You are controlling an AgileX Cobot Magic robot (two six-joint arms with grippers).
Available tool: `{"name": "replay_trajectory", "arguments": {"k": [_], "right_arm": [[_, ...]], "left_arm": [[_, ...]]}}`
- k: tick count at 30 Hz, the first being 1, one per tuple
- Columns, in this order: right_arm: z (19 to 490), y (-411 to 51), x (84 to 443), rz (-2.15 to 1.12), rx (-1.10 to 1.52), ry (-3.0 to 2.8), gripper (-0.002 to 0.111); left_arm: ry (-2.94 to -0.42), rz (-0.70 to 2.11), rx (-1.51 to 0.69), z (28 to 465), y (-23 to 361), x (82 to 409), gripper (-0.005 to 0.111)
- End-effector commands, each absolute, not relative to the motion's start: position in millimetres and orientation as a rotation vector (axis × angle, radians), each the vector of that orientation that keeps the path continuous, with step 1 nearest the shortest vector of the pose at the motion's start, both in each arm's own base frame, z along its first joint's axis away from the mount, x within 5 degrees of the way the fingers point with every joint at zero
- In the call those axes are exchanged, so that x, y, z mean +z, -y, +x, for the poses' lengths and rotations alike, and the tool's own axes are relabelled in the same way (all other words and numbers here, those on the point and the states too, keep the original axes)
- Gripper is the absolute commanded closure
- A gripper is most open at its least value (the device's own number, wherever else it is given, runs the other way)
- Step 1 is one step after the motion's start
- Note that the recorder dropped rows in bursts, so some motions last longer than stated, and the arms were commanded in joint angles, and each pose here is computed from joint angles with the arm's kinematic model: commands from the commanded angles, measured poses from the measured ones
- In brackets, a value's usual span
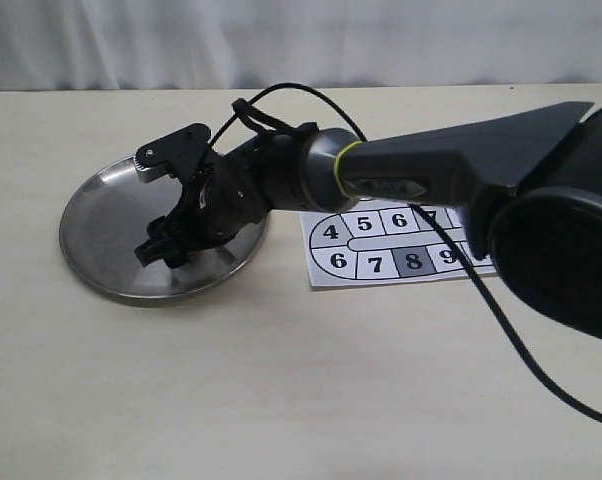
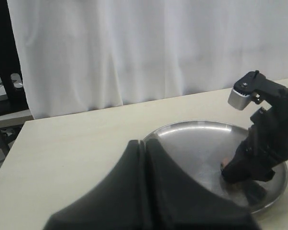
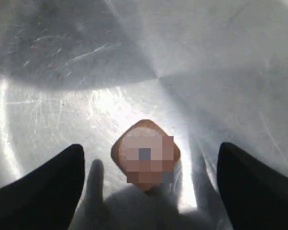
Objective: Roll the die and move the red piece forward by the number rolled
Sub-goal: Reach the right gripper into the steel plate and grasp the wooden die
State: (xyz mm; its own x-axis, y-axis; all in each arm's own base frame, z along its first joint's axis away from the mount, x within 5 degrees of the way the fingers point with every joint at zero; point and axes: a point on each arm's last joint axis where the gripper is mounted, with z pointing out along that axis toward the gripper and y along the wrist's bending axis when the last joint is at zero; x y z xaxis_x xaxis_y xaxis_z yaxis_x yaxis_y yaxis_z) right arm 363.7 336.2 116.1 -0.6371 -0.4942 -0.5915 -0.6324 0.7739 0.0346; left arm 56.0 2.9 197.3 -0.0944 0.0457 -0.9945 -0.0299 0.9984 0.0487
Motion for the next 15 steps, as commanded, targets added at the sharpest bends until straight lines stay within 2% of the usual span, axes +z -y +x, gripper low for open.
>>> {"name": "replay_trajectory", "arguments": {"k": [1, 3, 9, 10, 15], "right_arm": [[366.6, -338.6, 112.7, -0.916, 0.305, -2.343, 0.039], [366.6, -338.6, 112.7, -0.936, 0.298, -2.333, 0.047], [366.8, -338.8, 112.9, -0.94, 0.298, -2.327, 0.098], [366.8, -338.7, 115.3, -0.939, 0.299, -2.325, 0.104], [364.9, -331.7, 153.5, -0.923, 0.298, -2.315, 0.104]], "left_arm": [[-1.655, 0.018, 0.053, 56.1, -2.2, 197.6, 0.107], [-1.655, 0.018, 0.053, 56.1, -2.2, 197.6, 0.107], [-1.655, 0.018, 0.053, 56.1, -2.2, 197.6, 0.107], [-1.655, 0.018, 0.053, 56.1, -2.2, 197.6, 0.107], [-1.655, 0.018, 0.053, 56.1, -2.2, 197.6, 0.107]]}}
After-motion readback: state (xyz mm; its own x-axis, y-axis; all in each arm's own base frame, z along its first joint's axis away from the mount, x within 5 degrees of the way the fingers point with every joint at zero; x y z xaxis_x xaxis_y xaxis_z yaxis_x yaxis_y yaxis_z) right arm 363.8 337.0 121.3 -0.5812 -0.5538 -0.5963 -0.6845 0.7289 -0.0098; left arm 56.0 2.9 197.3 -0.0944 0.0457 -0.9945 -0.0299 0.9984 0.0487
